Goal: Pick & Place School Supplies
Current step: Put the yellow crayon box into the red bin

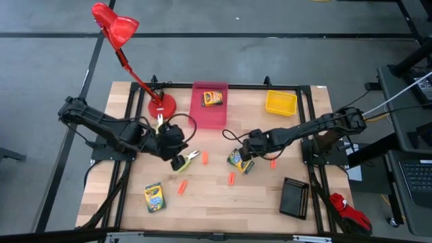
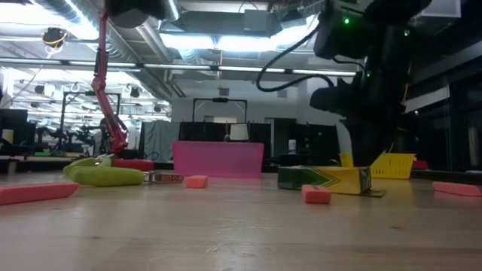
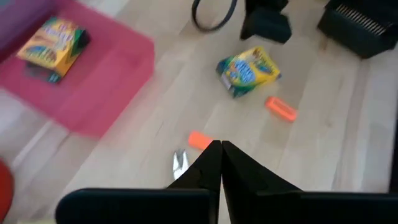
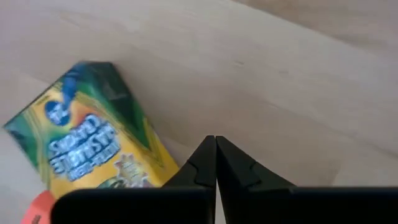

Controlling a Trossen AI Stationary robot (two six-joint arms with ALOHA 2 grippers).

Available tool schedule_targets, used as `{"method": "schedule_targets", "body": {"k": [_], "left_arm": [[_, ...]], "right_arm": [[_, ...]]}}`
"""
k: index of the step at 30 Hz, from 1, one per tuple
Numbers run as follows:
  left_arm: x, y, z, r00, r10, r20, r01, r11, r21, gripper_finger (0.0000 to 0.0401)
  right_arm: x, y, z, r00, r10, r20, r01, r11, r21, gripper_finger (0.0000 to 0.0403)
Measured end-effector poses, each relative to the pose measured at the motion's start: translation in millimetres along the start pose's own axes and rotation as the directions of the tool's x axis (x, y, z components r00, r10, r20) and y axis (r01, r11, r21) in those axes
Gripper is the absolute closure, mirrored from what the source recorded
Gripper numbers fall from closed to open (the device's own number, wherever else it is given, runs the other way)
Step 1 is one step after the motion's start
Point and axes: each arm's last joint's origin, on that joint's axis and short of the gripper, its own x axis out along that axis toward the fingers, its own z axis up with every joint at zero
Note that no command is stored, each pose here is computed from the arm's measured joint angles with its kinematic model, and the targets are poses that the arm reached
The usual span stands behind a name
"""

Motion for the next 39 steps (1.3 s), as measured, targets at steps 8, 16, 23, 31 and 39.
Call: {"method": "schedule_targets", "body": {"k": [8, 16, 23, 31, 39], "left_arm": [[-11.5, -4.1, -21.2, 0.996, 0.086, -0.019, -0.087, 0.995, -0.057, 0.0392], [-22.9, -3.9, -41.1, 0.987, 0.143, -0.079, -0.152, 0.981, -0.117, 0.0396], [-19.0, -3.8, -69.5, 0.973, 0.179, -0.143, -0.204, 0.961, -0.184, 0.0394], [15.5, -14.8, -99.4, 0.981, -0.004, -0.193, -0.063, 0.938, -0.341, 0.0357], [52.2, -13.5, -82.8, 0.983, -0.162, -0.089, 0.103, 0.879, -0.465, 0.0282]], "right_arm": [[2.1, 16.6, -21.7, 0.989, 0.145, -0.027, -0.143, 0.989, 0.041, 0.0396], [0.8, 57.0, -36.0, 0.969, 0.24, -0.053, -0.239, 0.971, 0.03, 0.0396], [-6.1, 101.3, -26.4, 0.954, 0.301, 0.007, -0.301, 0.953, -0.033, 0.0396], [-29.7, 101.5, -23.7, 0.979, 0.189, 0.08, -0.179, 0.977, -0.113, 0.0394], [-45.0, 72.2, -42.3, 1.0, -0.009, -0.013, 0.006, 0.977, -0.215, 0.0346]]}}
